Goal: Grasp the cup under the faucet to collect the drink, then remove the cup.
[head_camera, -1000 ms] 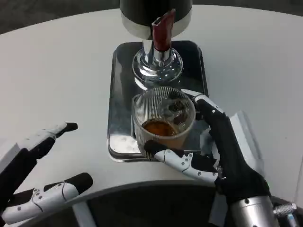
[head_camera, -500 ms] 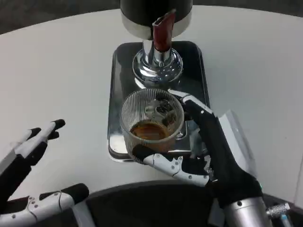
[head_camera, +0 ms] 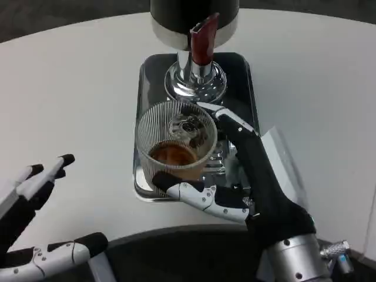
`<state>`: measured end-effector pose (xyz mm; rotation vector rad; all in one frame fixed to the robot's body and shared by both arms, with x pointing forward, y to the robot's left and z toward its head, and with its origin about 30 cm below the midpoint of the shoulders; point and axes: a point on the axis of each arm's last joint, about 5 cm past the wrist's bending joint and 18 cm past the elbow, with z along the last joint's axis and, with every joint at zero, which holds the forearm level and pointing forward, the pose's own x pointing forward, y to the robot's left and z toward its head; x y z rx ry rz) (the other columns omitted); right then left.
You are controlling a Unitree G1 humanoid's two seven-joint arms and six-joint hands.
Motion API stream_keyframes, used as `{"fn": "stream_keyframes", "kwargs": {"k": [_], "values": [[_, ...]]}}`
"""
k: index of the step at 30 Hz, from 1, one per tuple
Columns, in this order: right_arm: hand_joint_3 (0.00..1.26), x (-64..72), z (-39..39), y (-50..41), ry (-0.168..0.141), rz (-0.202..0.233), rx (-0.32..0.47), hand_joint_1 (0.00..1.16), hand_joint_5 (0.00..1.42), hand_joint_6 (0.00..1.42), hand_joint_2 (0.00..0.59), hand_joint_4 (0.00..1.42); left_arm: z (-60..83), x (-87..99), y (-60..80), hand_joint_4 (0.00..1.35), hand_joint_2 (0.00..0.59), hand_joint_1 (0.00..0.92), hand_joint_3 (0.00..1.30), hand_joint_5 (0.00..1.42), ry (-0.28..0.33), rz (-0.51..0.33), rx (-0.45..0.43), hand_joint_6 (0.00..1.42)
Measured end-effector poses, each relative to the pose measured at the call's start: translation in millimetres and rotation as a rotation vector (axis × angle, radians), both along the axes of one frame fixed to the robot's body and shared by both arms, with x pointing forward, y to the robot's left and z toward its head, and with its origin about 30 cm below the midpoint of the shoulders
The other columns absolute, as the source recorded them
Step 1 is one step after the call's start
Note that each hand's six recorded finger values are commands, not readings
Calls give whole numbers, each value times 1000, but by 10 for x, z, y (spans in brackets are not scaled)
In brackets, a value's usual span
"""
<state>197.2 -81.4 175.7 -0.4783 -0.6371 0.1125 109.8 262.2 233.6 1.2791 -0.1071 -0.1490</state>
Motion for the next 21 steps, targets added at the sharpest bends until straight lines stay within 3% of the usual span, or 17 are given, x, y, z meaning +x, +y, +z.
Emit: {"fn": "stream_keyframes", "kwargs": {"k": [21], "values": [[889,20,-15,40,21,27,-13,800,1338,1424,250,1069,19,8,17,0,99,0,0,0,9,87,36,52]]}}
